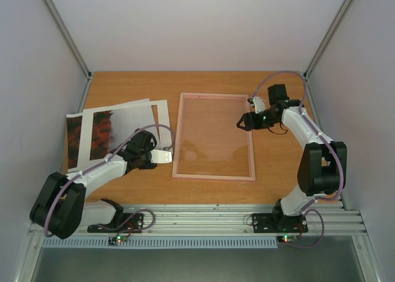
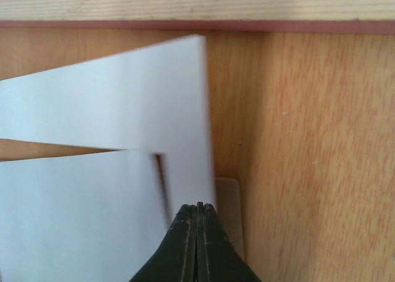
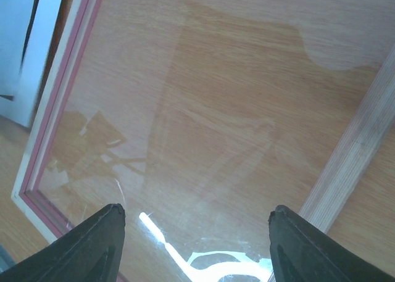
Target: Put the photo into the frame
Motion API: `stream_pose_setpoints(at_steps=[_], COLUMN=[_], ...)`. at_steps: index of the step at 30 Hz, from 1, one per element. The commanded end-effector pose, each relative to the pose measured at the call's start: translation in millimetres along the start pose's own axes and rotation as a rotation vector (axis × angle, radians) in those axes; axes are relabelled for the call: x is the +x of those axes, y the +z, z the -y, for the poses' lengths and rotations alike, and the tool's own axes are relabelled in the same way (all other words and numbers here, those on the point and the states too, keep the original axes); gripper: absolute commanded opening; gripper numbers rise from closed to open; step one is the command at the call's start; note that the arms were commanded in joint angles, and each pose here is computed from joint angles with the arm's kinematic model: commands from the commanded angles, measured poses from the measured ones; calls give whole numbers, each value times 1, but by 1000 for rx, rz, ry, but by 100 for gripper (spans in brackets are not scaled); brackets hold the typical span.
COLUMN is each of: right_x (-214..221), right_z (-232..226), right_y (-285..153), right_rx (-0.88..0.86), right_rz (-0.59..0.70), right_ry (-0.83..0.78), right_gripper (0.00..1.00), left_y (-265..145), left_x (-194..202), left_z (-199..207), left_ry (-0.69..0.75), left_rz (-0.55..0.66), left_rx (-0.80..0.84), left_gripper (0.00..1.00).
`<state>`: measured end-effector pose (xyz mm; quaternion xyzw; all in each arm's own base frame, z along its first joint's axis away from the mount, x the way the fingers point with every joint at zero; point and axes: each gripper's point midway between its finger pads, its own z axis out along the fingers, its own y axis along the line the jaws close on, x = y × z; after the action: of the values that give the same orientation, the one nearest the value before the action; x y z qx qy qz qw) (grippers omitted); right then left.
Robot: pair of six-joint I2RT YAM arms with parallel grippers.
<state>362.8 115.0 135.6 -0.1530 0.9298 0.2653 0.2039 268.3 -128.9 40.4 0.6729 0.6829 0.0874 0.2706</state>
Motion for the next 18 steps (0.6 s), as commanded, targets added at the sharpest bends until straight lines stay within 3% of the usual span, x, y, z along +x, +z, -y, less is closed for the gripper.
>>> stream_pose_setpoints(at_steps=[1,8,12,16,18], right_x=[-6,-7,-7,-5,-4], right_z=[-7,-8,-9,-8,-10], right_y=[-7,-5,-6,-9,-8], right_rx=[-17,-29,-29,-17,-23], right_rz=[37,37,43,48,48], right_ry=[-15,-11,-10,-10,-7], right_gripper=[65,64,65,65,65], left_y=[-16,-43,-30,-23,-32], left_x=[-10,-37,-26,-7,-5], left_z=[-22,-39,-37,-69,-78], left_ry=[-62,-137,-168,-234,-384], left_rz=[22,126,37,-61,-34], left_rx=[-59,-48,-6,-155,-96], left_gripper=[1,1,3,36,49])
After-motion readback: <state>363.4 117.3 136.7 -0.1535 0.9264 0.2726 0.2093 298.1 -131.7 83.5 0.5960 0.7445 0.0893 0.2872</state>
